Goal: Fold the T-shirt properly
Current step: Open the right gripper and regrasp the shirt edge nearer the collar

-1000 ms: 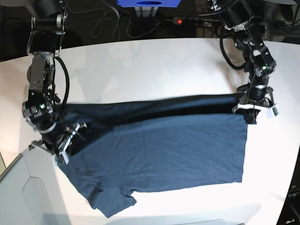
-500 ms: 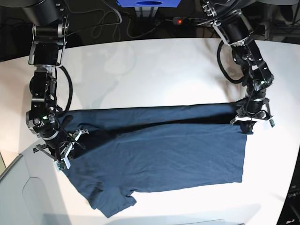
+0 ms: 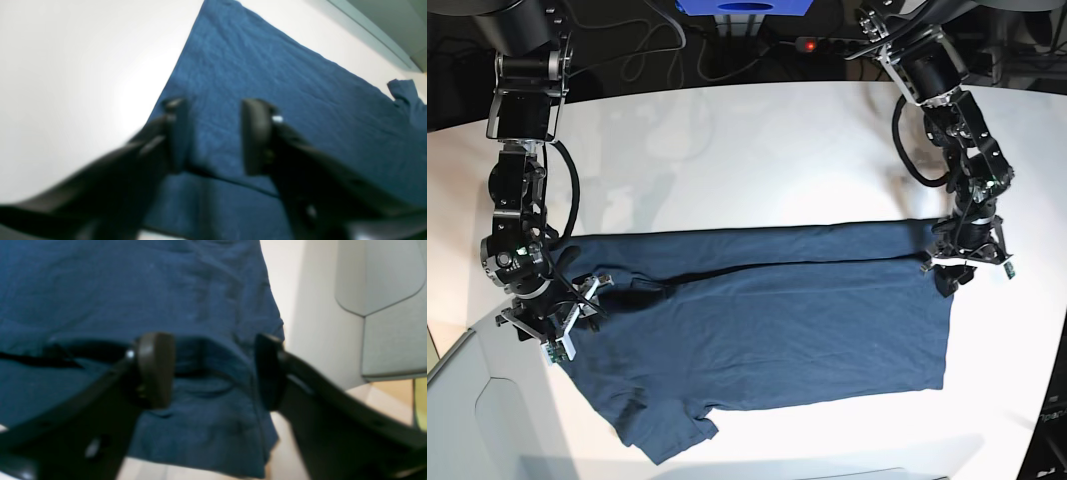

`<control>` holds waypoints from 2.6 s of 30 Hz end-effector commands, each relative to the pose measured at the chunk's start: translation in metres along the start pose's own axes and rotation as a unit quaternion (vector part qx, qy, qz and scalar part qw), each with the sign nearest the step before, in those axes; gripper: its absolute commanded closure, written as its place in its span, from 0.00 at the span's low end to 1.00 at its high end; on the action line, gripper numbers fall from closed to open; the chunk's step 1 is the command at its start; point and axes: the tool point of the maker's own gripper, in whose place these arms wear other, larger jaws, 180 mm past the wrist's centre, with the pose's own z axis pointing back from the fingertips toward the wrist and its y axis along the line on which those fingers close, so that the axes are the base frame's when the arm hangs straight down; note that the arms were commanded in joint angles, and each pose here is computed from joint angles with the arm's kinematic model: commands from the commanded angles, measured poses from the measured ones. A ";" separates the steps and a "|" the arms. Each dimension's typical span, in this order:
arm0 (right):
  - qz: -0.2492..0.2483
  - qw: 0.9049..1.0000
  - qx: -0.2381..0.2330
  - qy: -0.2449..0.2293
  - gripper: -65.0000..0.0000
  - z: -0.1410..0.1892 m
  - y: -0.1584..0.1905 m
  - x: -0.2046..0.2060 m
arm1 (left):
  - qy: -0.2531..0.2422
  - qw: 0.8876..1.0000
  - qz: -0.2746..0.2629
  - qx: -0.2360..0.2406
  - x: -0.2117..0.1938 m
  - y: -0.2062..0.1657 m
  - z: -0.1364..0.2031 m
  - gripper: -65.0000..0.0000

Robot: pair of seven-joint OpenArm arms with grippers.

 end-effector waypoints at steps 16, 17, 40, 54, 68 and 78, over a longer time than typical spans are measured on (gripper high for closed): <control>0.045 0.999 -0.002 0.018 0.36 0.040 0.010 -0.043 | 0.035 0.999 -0.014 0.026 -0.034 0.034 0.026 0.44; 0.046 0.999 -0.001 0.019 0.36 0.042 0.011 -0.045 | 0.038 0.999 -0.013 0.027 -0.037 0.035 0.025 0.44; 0.021 0.997 -0.062 0.043 0.35 0.062 -0.043 -0.071 | 0.072 0.996 0.010 0.060 -0.059 0.066 0.022 0.44; -0.017 0.994 -0.039 0.100 0.35 0.040 -0.066 -0.111 | 0.073 0.995 0.011 0.060 -0.061 0.066 0.022 1.00; -0.063 0.990 0.008 0.126 0.35 0.007 -0.054 -0.125 | 0.076 0.995 0.008 0.060 -0.063 0.068 0.024 1.00; -0.082 0.986 0.025 0.141 0.45 0.002 -0.042 -0.156 | 0.077 0.995 0.008 0.060 -0.064 0.068 0.024 1.00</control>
